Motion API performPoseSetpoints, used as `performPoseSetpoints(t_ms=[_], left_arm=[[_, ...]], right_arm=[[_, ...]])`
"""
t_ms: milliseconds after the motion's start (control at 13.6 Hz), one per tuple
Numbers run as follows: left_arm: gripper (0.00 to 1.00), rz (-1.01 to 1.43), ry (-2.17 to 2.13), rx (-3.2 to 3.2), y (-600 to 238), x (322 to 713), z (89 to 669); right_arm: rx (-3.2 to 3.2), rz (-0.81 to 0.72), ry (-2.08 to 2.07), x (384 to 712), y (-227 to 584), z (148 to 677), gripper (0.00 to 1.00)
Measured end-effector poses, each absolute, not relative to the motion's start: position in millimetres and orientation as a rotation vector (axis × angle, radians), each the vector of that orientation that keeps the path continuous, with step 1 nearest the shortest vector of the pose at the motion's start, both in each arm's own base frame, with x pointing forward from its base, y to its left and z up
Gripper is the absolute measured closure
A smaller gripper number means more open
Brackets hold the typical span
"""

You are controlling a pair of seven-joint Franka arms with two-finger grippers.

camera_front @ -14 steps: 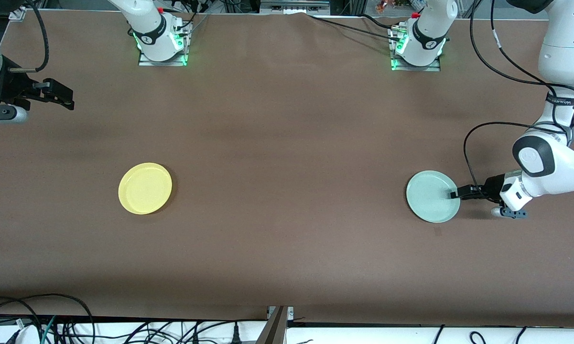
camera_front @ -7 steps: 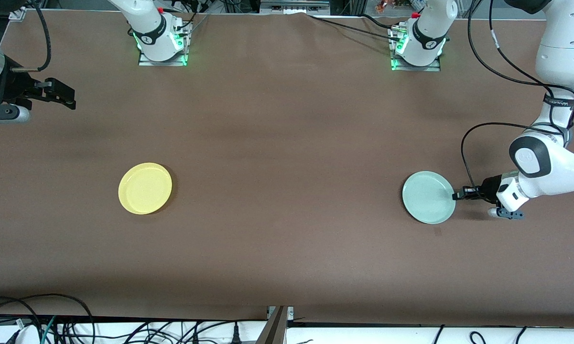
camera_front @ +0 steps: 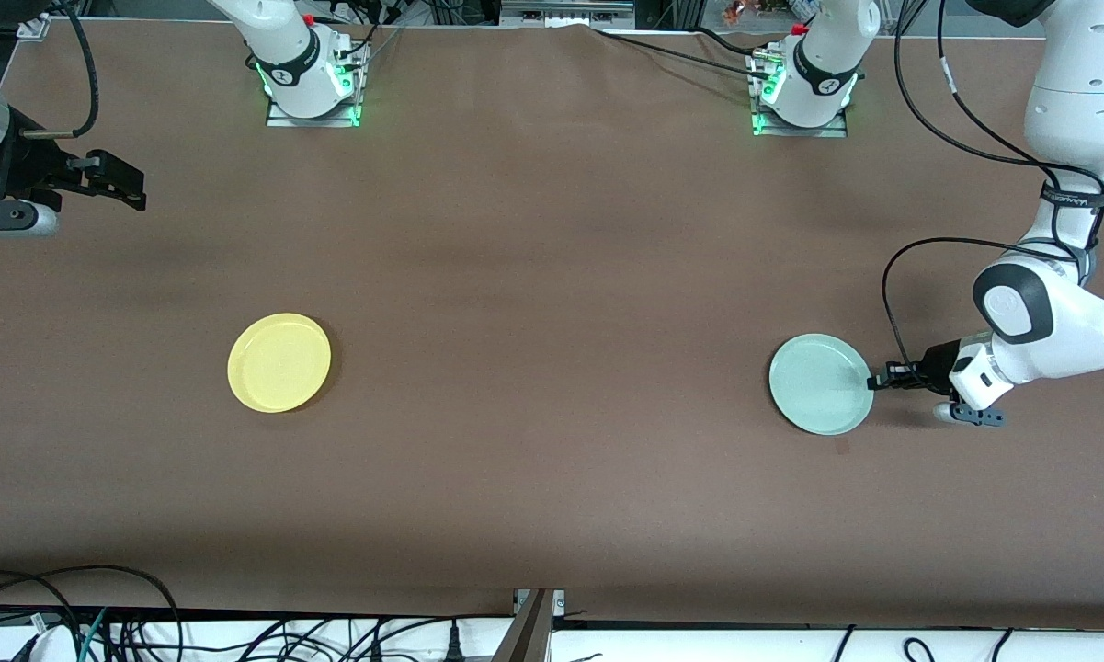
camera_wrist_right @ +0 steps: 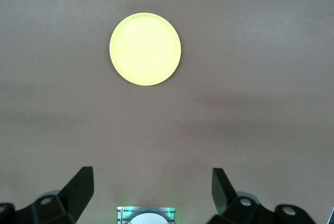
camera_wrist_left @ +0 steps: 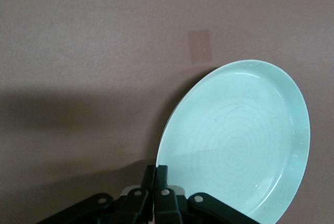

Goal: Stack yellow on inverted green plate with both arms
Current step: 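Lift the green plate with the left gripper and tilt it over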

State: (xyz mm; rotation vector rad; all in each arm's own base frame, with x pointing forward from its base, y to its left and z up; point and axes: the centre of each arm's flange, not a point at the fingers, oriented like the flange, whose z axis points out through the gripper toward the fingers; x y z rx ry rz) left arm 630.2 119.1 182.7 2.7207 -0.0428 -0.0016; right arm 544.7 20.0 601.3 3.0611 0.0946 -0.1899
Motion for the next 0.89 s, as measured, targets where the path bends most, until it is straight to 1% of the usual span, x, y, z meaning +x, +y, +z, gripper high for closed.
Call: performPoseSetpoints(t_ms=[148, 443, 885], left_arm=[[0.98, 0.033, -0.117, 2.749, 110, 640, 203], [0.98, 0.132, -0.302, 2.815, 80, 662, 263], [0.98, 0.277, -0.794, 2.958, -4, 702, 347]], right_arm=[[3.061, -0.19, 0.095, 545, 20, 601, 0.0], [3.061, -0.19, 0.096, 545, 21, 601, 0.0], [3.061, -0.193, 0.091, 545, 19, 601, 0.0]])
